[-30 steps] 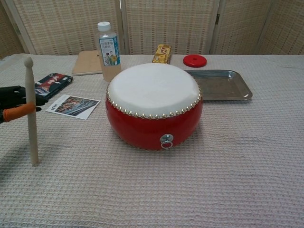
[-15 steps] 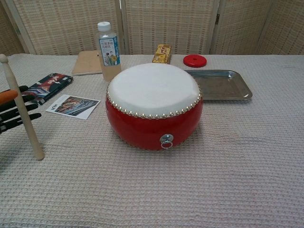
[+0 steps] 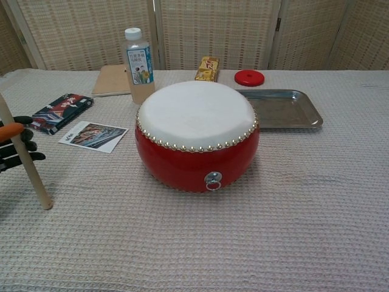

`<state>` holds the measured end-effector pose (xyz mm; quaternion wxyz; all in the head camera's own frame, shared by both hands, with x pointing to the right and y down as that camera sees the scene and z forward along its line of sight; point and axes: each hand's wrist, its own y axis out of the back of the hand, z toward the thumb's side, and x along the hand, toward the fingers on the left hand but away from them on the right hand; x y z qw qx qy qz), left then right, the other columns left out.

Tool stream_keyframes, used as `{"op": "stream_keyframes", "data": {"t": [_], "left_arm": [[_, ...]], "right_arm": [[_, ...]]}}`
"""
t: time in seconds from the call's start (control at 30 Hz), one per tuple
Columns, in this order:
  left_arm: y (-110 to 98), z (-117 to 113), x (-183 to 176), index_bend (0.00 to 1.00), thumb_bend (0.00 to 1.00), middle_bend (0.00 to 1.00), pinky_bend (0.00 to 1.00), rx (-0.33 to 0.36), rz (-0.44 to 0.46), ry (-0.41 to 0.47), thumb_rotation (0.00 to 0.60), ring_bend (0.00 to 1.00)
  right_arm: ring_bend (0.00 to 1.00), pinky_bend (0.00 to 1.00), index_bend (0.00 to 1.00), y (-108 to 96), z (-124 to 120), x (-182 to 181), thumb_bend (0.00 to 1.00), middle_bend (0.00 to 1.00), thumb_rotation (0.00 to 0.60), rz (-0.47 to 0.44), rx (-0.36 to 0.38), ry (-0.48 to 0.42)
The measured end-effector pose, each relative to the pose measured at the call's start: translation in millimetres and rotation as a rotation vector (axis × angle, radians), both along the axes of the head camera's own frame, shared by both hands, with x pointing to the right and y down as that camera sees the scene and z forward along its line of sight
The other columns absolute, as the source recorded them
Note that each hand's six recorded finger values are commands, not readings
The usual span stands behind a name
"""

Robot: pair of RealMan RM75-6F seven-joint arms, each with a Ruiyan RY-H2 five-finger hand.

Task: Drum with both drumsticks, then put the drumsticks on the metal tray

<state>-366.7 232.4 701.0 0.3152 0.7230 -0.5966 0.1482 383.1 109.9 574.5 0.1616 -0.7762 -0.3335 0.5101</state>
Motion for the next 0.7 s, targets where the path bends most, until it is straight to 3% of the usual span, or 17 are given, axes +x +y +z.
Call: {"op": "stream_keyframes", "data": {"t": [0.17,0.37,0.5,0.7], "left_arm": [[4.9,-0.5,-1.7,0.53,0.28,0.65,0.50,0.016,0.015,-0.031,0.600,0.56],[7.6,-0.3,-3.0,0.52,0.23,0.67,0.58,0.009,0.029,-0.052,0.600,0.57],[8.5,1.1,-4.9,0.61,0.23,0.75,0.70,0.021,0.048,-0.108,0.600,0.65],[11.8,3.2,-6.9,0.73,0.23,0.85,0.76,0.049,0.072,-0.212,0.600,0.74]], "right_arm": [[1.00,1.00,1.00,0.6,-1.5,-1.8,0.86,1.00,0.600,0.000,0.006,-0.007],[1.00,1.00,1.00,1.1,-2.4,-4.5,0.86,1.00,0.600,-0.003,0.011,-0.013],[1.00,1.00,1.00,1.2,-3.8,-5.8,0.86,1.00,0.600,-0.002,0.016,-0.016],[1.00,1.00,1.00,2.4,-5.9,-5.3,0.86,1.00,0.600,0.003,0.020,-0.015]]}}
